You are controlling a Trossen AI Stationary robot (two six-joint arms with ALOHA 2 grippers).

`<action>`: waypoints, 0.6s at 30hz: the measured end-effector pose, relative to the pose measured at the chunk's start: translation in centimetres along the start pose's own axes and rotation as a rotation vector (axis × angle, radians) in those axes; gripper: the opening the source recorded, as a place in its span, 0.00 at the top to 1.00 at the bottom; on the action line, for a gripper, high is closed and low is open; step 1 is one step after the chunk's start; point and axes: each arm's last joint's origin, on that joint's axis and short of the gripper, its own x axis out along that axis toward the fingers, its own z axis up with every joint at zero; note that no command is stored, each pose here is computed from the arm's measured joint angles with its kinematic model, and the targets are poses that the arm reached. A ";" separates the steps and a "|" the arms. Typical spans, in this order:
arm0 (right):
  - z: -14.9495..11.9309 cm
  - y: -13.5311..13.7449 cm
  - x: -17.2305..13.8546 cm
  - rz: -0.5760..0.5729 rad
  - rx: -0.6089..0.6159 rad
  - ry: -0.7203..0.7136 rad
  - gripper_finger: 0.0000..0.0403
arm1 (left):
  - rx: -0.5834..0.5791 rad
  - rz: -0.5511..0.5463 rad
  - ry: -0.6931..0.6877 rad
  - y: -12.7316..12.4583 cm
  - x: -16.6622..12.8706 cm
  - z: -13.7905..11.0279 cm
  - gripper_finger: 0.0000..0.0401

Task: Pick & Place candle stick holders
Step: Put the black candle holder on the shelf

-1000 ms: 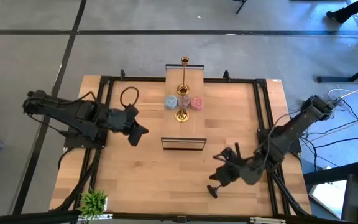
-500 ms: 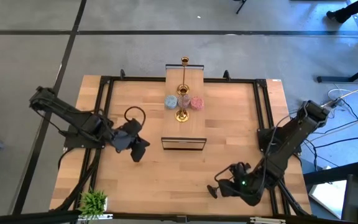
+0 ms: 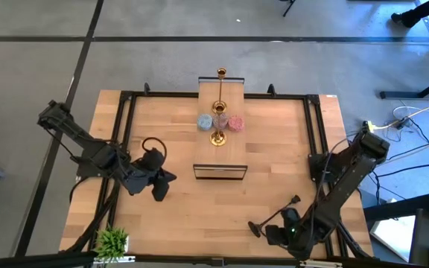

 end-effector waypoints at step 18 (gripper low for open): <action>1.1 -1.8 -0.7 -0.124 -0.002 -0.045 1.00 | -0.033 -0.025 -0.026 -0.6 -0.9 -1.3 1.00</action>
